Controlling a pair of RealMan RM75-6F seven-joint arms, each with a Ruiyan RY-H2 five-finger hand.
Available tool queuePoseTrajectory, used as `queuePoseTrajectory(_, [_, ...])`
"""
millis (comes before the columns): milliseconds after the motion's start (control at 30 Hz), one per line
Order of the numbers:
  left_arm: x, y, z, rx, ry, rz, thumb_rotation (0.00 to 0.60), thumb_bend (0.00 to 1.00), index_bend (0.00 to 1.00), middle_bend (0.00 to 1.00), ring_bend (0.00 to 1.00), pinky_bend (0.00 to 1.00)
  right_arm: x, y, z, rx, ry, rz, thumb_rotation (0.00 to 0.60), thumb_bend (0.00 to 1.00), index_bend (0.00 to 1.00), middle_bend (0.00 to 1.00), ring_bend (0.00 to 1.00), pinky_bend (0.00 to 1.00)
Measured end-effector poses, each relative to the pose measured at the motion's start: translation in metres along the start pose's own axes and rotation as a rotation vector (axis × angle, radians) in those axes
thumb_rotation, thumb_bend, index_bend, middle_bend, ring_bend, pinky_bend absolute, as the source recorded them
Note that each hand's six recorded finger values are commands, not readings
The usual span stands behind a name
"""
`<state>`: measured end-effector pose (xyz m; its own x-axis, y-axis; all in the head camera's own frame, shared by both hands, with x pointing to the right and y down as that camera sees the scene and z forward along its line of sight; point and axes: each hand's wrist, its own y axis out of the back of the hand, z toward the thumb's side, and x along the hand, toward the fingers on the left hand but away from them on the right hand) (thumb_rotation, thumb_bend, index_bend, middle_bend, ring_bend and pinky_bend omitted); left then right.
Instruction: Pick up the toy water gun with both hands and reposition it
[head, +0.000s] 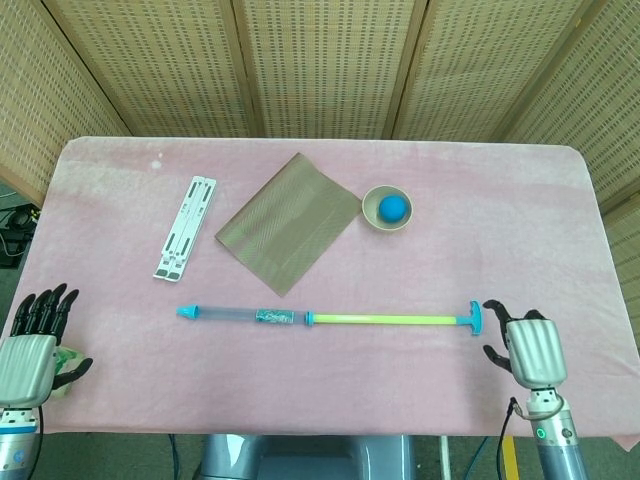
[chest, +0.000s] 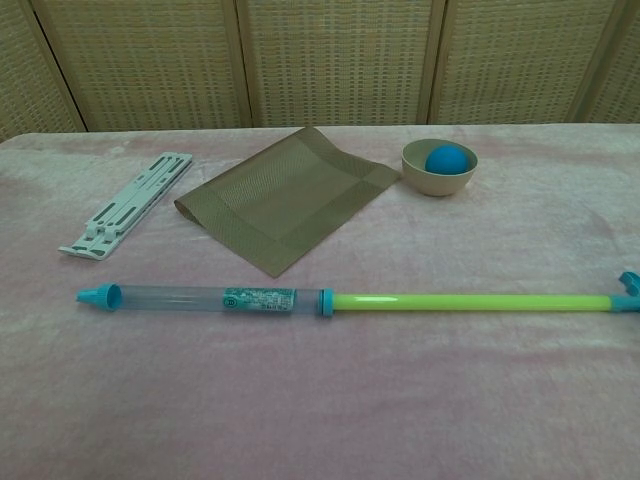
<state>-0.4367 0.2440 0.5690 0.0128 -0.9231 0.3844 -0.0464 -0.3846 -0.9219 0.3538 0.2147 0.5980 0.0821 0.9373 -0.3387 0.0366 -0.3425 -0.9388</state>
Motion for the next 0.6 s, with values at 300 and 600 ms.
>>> queuePoseTrajectory(300, [0.0, 0.0, -0.001, -0.003, 0.003, 0.002, 0.6, 0.07, 0.0, 0.0, 0.0, 0.0, -0.037, -0.034, 0.009, 0.033, -0.043, 0.145, 0.6, 0.37, 0.46, 1.0, 1.0, 0.7])
queuePoseTrajectory(600, [0.003, -0.003, -0.004, -0.002, 0.012, -0.013, 0.6, 0.07, 0.0, 0.0, 0.0, 0.0, -0.059, -0.07, 0.002, 0.043, -0.113, 0.242, 0.6, 0.4, 0.47, 1.0, 1.0, 0.7])
